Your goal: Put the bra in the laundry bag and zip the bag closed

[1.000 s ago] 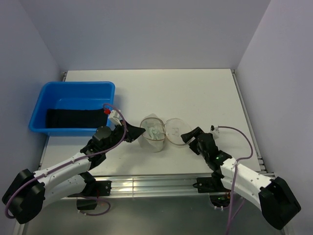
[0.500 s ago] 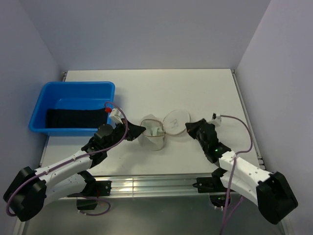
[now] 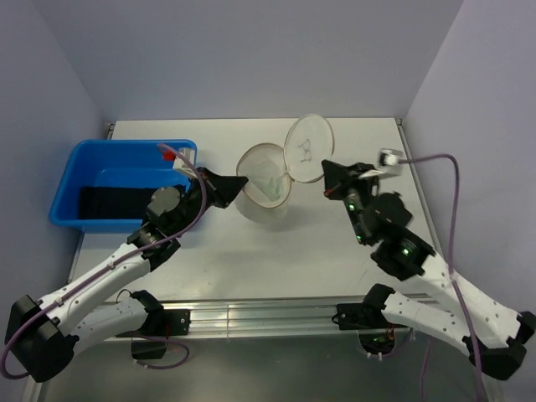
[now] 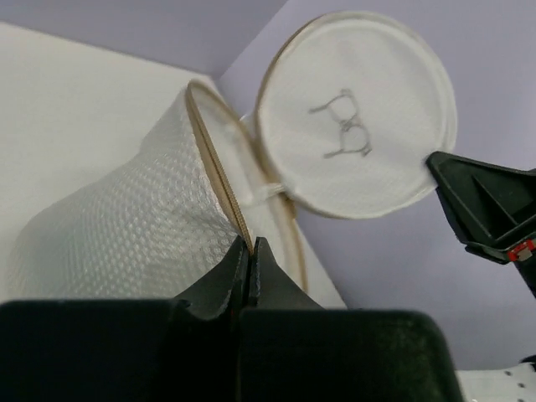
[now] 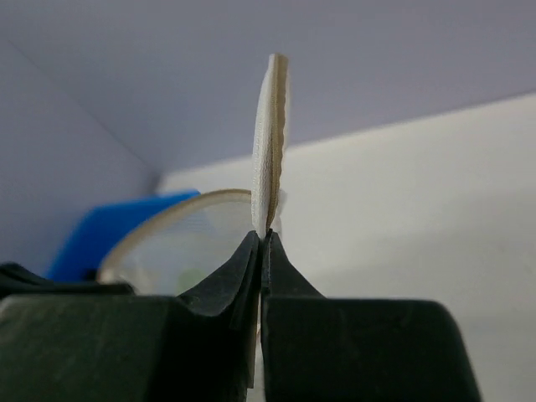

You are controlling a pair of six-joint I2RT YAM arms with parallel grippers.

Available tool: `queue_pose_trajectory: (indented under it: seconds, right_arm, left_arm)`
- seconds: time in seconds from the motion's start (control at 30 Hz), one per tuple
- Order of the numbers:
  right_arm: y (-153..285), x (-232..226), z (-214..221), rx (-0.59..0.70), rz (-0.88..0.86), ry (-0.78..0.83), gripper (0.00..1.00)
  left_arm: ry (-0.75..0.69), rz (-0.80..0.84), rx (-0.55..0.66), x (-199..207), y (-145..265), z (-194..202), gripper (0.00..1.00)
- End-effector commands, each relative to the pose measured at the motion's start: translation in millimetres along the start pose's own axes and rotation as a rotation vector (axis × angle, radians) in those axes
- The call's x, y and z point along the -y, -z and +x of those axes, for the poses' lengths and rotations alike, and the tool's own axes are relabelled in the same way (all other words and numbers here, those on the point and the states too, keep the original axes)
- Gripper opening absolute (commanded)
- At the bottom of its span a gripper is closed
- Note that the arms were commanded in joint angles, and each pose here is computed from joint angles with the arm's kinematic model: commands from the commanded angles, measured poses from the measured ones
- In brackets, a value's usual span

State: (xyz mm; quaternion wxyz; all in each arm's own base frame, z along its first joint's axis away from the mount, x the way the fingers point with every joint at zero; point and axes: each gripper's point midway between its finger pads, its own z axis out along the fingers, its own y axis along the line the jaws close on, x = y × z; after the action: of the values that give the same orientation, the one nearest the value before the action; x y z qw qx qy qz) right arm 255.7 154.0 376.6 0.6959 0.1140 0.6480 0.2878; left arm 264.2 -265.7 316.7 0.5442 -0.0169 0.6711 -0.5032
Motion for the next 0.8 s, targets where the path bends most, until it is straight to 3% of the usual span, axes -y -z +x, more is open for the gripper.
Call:
queue_pose_trajectory:
  seconds: [0.0, 0.1, 0.17, 0.3, 0.5, 0.77]
  right_arm:
    - [-6.5, 36.2, 57.3, -0.222, 0.168, 0.295, 0.00]
    - [2.7, -14.7, 11.4, -0.114, -0.036, 0.206, 0.00]
    - [7.8, -19.8, 4.9, -0.103, -0.067, 0.176, 0.00]
    - [0.4, -3.5, 56.9, -0.242, -0.011, 0.243, 0.00]
    - [4.6, -26.0, 46.7, -0.229, -0.109, 0.160, 0.00]
    - [9.0, -5.6, 103.4, -0.358, -0.087, 0.120, 0.00]
  left_arm:
    - [0.023, -0.121, -0.082, -50.3, -5.1, 22.8, 0.00]
    - [0.000, -0.119, -0.039, -47.1, -4.5, 6.8, 0.00]
    - [-0.016, -0.154, -0.030, -54.6, -2.2, 6.1, 0.00]
    - [-0.007, -0.230, -0.059, -86.0, 3.0, 23.1, 0.00]
    - [-0.016, -0.220, -0.056, -83.7, 7.2, 21.4, 0.00]
    - [0.020, -0.283, -0.094, -111.2, 22.8, 48.7, 0.02]
